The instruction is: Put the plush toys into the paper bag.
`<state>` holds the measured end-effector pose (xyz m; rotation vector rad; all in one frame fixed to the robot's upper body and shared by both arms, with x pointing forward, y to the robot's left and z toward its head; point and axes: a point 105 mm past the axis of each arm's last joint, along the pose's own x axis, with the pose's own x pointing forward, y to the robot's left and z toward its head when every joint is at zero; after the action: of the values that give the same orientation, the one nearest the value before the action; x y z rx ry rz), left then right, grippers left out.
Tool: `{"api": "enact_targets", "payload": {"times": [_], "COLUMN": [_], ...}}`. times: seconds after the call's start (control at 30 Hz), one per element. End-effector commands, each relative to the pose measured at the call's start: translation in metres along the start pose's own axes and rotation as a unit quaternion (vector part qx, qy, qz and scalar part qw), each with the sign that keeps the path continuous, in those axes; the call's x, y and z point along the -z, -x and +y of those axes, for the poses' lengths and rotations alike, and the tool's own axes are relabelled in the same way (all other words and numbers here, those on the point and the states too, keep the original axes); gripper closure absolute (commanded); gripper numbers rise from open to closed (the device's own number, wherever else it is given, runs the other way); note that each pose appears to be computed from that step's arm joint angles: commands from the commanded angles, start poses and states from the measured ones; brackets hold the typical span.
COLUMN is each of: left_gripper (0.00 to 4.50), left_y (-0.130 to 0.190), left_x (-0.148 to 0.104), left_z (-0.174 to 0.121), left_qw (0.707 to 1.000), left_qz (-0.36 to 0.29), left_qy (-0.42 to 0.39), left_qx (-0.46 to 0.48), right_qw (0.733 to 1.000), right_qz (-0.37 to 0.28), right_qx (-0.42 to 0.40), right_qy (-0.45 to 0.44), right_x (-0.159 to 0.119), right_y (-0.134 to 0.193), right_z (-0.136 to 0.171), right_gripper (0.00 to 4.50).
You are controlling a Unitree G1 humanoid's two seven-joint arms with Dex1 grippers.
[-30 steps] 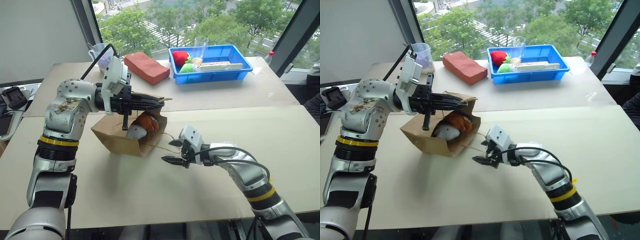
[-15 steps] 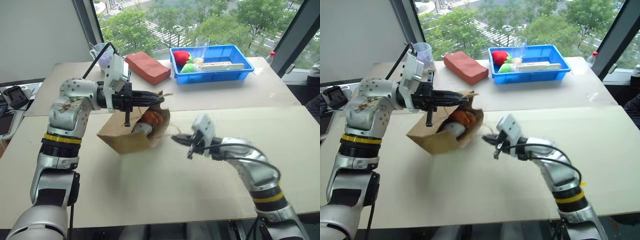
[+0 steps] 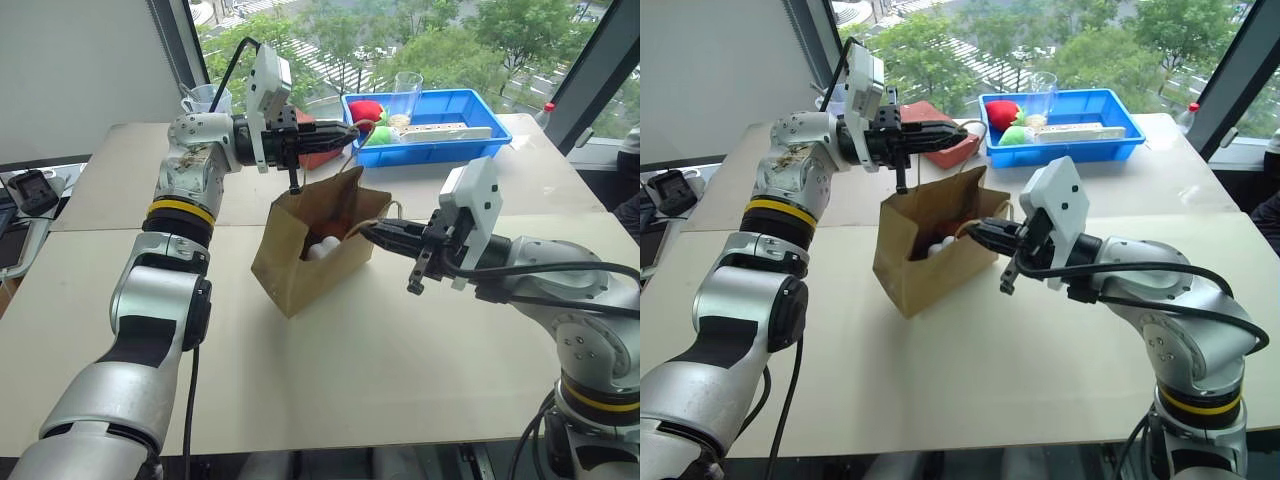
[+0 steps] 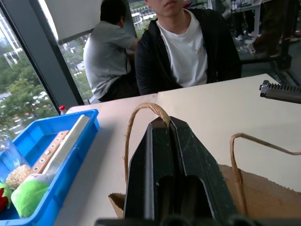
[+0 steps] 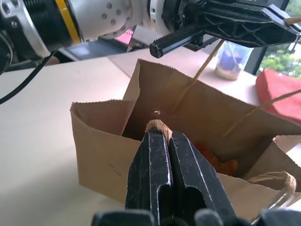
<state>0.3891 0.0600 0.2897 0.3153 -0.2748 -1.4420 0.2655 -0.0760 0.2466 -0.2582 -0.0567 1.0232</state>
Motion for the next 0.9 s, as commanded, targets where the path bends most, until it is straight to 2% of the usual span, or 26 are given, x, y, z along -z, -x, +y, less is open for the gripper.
{"api": "enact_targets", "payload": {"times": [0.03, 0.17, 0.3, 0.43, 0.57, 0.63, 0.67, 0.8, 0.83, 0.9], "left_gripper": [4.5, 4.5, 4.5, 4.5, 4.5, 3.83, 3.5, 1.69, 1.08, 0.17], "left_y": [0.004, 0.015, 0.025, 0.033, 0.04, 0.044, 0.047, 0.067, 0.077, 0.092], "left_x": [0.007, 0.018, 0.016, 0.01, 0.001, -0.004, -0.007, -0.018, -0.022, -0.027], "left_z": [-0.007, -0.012, -0.012, -0.018, -0.02, -0.025, -0.03, -0.05, -0.054, -0.062], "left_qw": [0.999, 0.998, 0.999, 0.999, 0.999, 0.999, 0.999, 0.997, 0.996, 0.993], "left_qz": [0.025, 0.043, 0.041, 0.037, 0.027, 0.023, 0.02, 0.028, 0.035, 0.051], "left_qy": [0.0, 0.005, 0.002, -0.005, -0.007, 0.005, 0.012, 0.025, 0.027, 0.028], "left_qx": [0.033, 0.036, 0.023, 0.016, -0.031, -0.043, -0.044, -0.064, -0.079, -0.1], "right_qw": [1.0, 1.0, 0.999, 0.999, 0.998, 0.997, 0.997, 0.992, 0.99, 0.987], "right_qz": [0.009, -0.007, -0.017, -0.026, -0.02, -0.015, -0.011, 0.005, 0.01, 0.016], "right_qx": [0.003, 0.031, 0.045, 0.019, -0.03, -0.052, -0.062, -0.112, -0.124, -0.143], "right_qy": [0.003, 0.004, 0.019, 0.033, 0.045, 0.049, 0.049, 0.059, 0.066, 0.074], "right_x": [0.001, -0.001, 0.0, -0.004, -0.007, -0.009, -0.01, -0.014, -0.017, -0.022], "right_y": [-0.014, -0.043, -0.063, -0.066, -0.055, -0.049, -0.045, -0.031, -0.026, -0.018], "right_z": [0.001, -0.013, -0.024, -0.021, -0.013, -0.011, -0.011, -0.007, -0.007, -0.007], "right_gripper": [4.47, 4.47, 4.47, 4.47, 4.47, 4.5, 4.19, 2.87, 2.46, 1.79]}}
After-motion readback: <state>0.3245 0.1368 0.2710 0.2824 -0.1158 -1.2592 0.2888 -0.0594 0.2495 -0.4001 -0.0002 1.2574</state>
